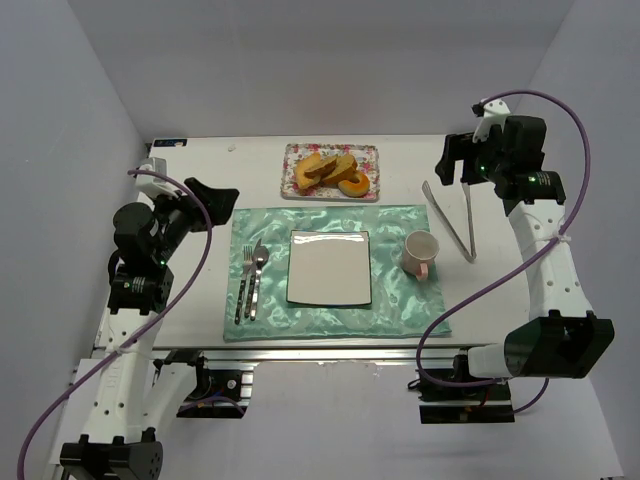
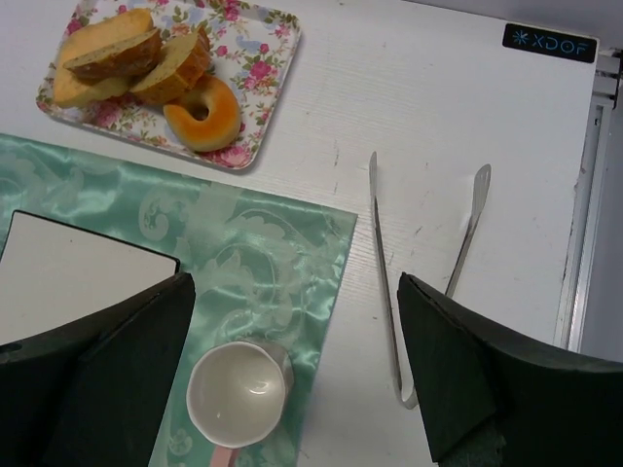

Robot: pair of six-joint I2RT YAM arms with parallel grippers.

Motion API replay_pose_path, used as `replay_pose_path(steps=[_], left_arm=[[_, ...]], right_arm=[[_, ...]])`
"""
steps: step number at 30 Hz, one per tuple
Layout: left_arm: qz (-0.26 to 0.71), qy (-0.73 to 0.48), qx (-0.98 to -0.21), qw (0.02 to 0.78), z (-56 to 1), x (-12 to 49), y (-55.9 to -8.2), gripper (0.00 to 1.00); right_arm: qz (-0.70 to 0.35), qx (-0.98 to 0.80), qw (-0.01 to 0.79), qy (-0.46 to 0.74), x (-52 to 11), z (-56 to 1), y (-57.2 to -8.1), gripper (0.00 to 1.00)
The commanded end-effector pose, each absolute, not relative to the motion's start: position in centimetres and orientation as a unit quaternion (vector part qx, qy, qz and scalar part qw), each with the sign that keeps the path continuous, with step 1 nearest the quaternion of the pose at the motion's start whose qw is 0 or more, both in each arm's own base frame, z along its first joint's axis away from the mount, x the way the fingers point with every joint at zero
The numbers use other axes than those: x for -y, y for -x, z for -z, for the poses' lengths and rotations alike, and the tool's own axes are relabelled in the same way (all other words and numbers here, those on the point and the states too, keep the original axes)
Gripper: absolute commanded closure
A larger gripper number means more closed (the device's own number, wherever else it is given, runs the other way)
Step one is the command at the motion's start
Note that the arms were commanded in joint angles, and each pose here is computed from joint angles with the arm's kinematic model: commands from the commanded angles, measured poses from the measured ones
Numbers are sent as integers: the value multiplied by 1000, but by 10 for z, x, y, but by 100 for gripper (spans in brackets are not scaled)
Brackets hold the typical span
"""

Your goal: Place the bread

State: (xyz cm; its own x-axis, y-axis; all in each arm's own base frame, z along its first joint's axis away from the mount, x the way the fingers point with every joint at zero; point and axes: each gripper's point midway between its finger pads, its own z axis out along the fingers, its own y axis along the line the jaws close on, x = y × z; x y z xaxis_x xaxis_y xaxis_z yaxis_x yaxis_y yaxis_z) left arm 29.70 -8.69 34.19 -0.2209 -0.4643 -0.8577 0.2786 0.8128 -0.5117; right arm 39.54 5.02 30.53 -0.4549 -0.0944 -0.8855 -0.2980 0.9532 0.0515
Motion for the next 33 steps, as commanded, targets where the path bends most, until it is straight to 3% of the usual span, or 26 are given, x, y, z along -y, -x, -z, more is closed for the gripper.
replay_pose_path(steps=[1,3,5,6,8,9,10,11,12,13,14,15,16,17,18,19,27,33], left_arm=[[315,53,-722,615,-341,93,-294,2],[320,50,-722,612,-342,95,-296,4],[324,50,-722,609,-341,96,-298,14],[325,50,-724,606,-339,97,-299,32],[325,58,-728,600,-336,97,-301,52],[326,59,-730,598,-334,97,-301,67],[327,61,-730,597,-332,97,-302,68],[329,62,-730,596,-332,97,-302,66],[331,61,-731,593,-331,98,-301,56],[332,62,-732,591,-329,98,-300,26],[335,62,-733,589,-328,99,-299,17],[337,61,-734,586,-326,100,-298,11],[339,62,-736,583,-322,101,-295,6],[341,64,-736,581,-320,101,-294,4],[341,65,-737,580,-318,101,-292,4],[342,65,-739,577,-315,101,-290,3],[339,60,-750,564,-302,103,-287,2],[336,55,-758,557,-298,103,-290,2]], right_arm=[[-105,-830,520,171,-57,-315,-384,10],[-109,-803,510,288,-71,-306,-371,11],[-115,-789,500,338,-76,-299,-362,11],[-115,-788,494,348,-77,-296,-359,11],[-130,-778,497,363,-84,-297,-353,11],[-130,-776,494,370,-84,-295,-349,11],[-134,-775,506,353,-85,-300,-349,11],[-141,-780,504,344,-85,-296,-347,34],[-141,-791,495,330,-83,-288,-348,58],[-146,-811,484,294,-80,-278,-352,82],[-132,-824,477,276,-73,-268,-356,88],[-99,-846,463,245,-49,-250,-360,79],[-83,-852,458,238,-41,-242,-362,64],[-62,-863,449,223,-26,-234,-363,27],[-53,-870,439,219,-19,-227,-362,15],[-46,-882,420,210,-13,-215,-361,11],[-13,-932,300,203,30,-118,-352,11],[-11,-944,256,207,40,-73,-365,11]])
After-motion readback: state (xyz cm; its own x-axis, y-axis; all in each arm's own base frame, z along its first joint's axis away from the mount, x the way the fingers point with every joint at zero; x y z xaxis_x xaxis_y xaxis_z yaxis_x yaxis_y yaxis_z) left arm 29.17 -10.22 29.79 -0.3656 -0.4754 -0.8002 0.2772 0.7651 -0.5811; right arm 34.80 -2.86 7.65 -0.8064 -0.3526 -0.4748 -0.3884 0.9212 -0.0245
